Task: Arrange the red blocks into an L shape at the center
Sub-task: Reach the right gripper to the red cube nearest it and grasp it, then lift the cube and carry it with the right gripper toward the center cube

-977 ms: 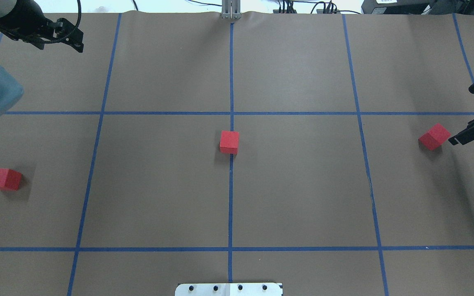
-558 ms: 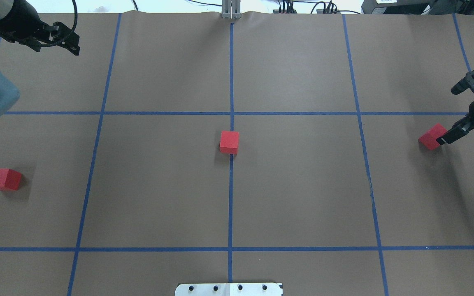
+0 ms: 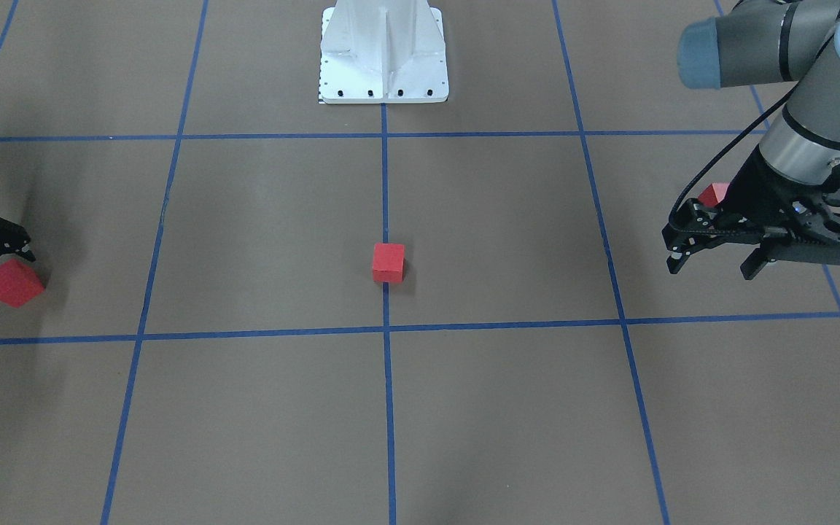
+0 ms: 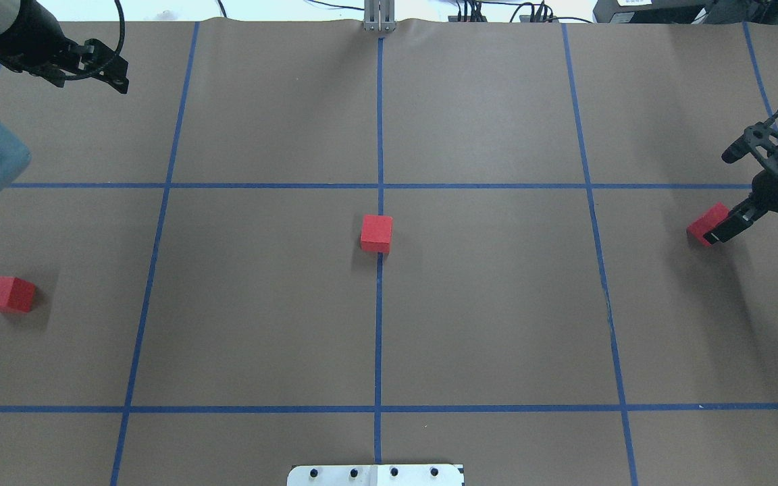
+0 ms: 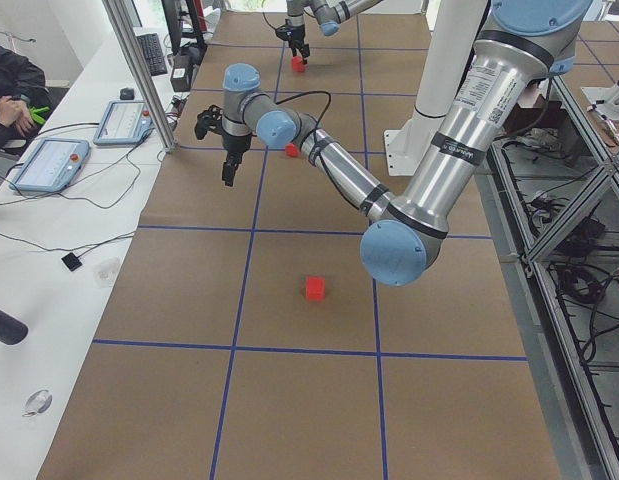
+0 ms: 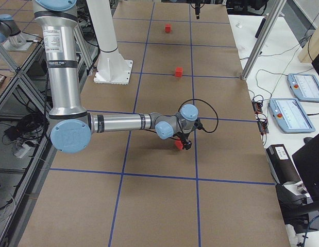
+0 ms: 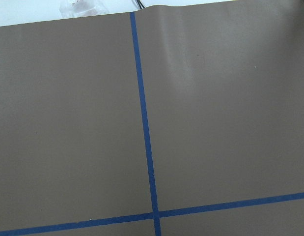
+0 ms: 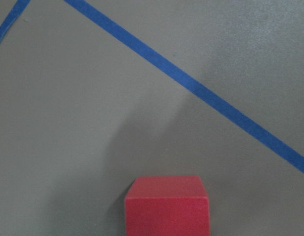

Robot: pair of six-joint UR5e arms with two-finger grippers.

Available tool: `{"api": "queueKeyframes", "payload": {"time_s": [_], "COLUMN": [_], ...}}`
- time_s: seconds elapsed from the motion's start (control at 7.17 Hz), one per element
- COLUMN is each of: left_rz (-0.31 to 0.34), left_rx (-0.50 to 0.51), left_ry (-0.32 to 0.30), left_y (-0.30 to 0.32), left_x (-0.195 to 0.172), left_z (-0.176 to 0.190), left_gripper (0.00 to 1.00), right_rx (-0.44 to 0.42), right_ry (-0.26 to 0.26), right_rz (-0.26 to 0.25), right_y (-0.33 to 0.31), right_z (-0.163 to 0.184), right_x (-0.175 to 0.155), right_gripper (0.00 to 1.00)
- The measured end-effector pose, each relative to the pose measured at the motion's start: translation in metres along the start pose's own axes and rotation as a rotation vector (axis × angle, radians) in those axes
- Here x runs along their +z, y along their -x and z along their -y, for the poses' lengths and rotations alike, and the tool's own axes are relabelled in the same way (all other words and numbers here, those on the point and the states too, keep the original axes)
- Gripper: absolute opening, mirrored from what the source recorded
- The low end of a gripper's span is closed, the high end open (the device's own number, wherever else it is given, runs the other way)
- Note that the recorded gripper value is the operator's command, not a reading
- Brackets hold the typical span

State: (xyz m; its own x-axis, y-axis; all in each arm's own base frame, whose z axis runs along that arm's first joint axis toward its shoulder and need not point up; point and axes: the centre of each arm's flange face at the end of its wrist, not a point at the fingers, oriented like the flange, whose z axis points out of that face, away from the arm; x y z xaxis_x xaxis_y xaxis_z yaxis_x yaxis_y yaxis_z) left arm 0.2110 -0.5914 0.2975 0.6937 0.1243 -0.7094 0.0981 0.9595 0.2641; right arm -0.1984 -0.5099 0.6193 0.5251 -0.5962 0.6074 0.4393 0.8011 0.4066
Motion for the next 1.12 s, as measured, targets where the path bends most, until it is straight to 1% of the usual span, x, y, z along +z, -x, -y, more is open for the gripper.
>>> {"api": "queueKeyframes", "payload": {"time_s": [0.14, 0.28, 0.56, 0.7, 0.84, 0.98, 1.12], "left_rz": [0.0, 0.0, 0.0, 0.001, 0.009, 0.02, 0.033], "left_rx": [0.0, 0.0, 0.0, 0.006, 0.021, 0.04, 0.063], "left_ry": [0.0, 0.0, 0.001, 0.002, 0.01, 0.021, 0.029], "left_y": [0.0, 0.0, 0.001, 0.003, 0.011, 0.024, 0.045], "left_x": [0.0, 0.0, 0.001, 0.002, 0.006, 0.012, 0.019], "left_z": [0.0, 0.0, -0.001, -0.002, -0.006, -0.011, -0.019], "left_gripper": [1.0, 1.0, 0.99, 0.99, 0.99, 0.99, 0.99], "right_rx": [0.0, -0.002, -0.006, 0.012, 0.076, 0.149, 0.209], "right_ry": [0.003, 0.001, -0.014, -0.04, -0.075, -0.098, -0.101], "right_rz": [0.0, -0.001, -0.002, -0.001, 0.005, 0.016, 0.028], "right_y": [0.0, 0.001, 0.004, 0.01, 0.025, 0.048, 0.084], "right_z": [0.0, 0.002, 0.015, 0.031, 0.064, 0.104, 0.144], "right_x": [0.002, 0.001, -0.005, -0.017, -0.038, -0.061, -0.089], "right_gripper": [0.35, 0.0, 0.0, 0.0, 0.0, 0.0, 0.0]}}
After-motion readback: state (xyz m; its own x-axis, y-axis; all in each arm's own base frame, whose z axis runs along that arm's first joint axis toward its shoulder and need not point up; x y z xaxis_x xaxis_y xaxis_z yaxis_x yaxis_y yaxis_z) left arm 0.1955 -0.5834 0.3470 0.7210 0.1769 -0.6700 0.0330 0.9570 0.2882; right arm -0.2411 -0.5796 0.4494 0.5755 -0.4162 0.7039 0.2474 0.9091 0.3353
